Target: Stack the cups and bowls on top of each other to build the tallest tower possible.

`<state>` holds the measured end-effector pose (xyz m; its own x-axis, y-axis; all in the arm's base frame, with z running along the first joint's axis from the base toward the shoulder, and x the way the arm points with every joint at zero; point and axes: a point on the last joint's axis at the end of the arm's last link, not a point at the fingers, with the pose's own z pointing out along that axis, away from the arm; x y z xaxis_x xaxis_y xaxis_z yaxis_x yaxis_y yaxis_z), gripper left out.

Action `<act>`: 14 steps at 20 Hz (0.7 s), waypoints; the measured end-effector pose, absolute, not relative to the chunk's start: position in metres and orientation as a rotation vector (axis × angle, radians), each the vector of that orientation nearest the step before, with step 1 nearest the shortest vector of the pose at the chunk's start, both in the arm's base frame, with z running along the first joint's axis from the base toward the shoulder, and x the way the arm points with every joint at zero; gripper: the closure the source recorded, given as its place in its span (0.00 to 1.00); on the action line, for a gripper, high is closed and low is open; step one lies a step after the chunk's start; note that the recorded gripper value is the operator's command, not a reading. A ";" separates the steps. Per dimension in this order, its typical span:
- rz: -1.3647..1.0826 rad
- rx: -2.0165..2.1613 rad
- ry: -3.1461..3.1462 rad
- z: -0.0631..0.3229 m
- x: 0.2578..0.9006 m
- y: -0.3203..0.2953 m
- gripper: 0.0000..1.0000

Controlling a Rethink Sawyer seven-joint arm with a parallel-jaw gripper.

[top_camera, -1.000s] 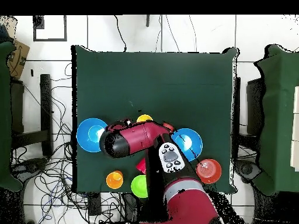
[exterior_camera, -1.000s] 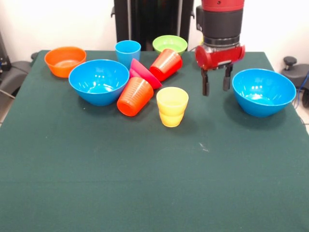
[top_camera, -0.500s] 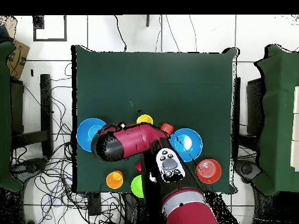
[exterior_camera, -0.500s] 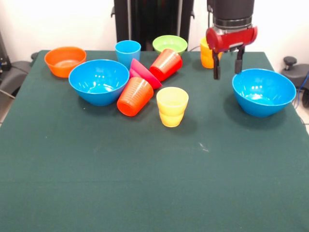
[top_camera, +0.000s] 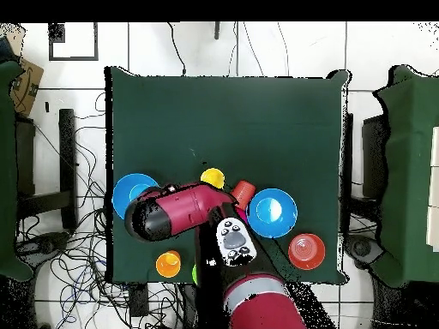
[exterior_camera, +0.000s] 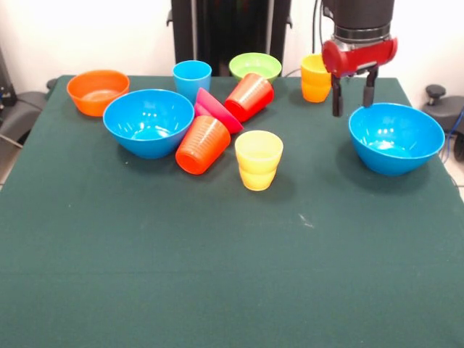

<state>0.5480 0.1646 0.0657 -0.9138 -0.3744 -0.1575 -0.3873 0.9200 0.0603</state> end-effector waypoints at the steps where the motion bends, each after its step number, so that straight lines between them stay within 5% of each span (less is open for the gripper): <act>1: 0.135 -0.594 2.938 0.064 0.546 0.168 0.00; 14: 0.123 -0.678 2.912 0.023 0.521 0.202 0.00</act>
<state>0.5211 0.2016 0.0232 -0.8869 -0.4322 -0.1633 -0.4444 0.8947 0.0457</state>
